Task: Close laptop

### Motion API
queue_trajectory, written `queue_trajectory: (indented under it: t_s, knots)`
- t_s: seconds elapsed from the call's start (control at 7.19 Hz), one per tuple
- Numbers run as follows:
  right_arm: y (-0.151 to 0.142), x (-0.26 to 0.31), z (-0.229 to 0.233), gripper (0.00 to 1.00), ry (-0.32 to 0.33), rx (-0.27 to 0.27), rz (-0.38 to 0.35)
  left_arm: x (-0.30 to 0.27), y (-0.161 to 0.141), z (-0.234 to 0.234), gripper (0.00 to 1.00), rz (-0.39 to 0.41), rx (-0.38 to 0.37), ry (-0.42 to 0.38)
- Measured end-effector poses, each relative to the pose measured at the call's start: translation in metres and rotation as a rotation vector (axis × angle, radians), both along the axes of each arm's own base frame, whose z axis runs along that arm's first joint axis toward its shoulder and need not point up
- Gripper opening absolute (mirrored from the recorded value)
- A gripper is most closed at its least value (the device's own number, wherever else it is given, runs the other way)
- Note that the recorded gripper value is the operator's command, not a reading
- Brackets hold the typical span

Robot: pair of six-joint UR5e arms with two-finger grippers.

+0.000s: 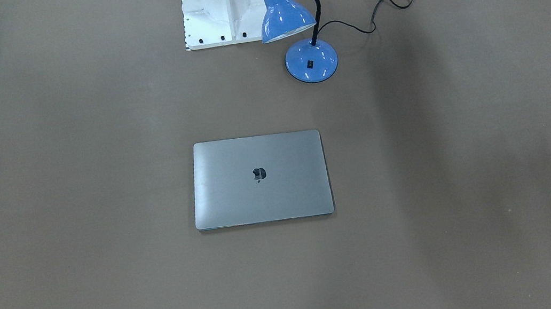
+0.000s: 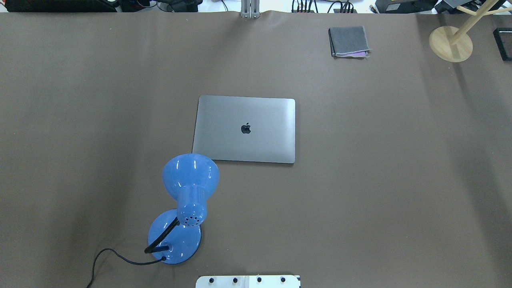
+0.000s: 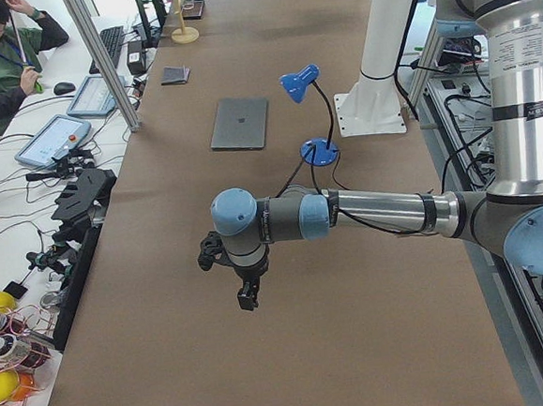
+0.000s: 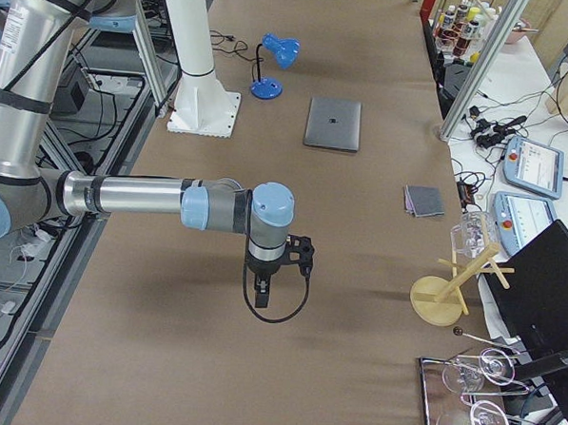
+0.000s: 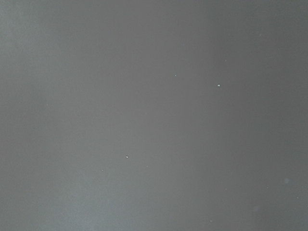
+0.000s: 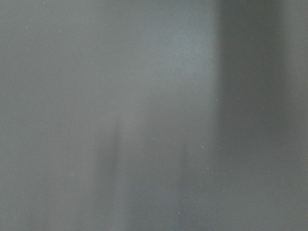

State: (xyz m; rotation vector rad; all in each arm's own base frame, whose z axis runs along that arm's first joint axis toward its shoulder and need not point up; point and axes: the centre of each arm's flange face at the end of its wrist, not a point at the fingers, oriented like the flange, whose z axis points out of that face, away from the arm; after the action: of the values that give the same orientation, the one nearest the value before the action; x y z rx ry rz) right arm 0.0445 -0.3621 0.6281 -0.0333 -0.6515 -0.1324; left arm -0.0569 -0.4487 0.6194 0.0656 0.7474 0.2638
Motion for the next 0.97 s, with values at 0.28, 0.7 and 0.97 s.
queue_trajectory:
  t_s: [0.28, 0.7, 0.97]
  knots:
    - [0.001, -0.002, 0.001, 1.0, -0.016, -0.005, -0.003, -0.001, 0.001, -0.001, 0.98, -0.002, 0.003, 0.0]
    - [0.005, -0.003, 0.003, 1.0, -0.02, -0.012, -0.008, -0.002, 0.004, -0.01, 0.98, -0.004, 0.02, 0.001]
    - [0.006, -0.004, 0.004, 1.0, -0.026, -0.015, -0.009, -0.002, 0.005, -0.015, 0.98, -0.005, 0.032, 0.001]
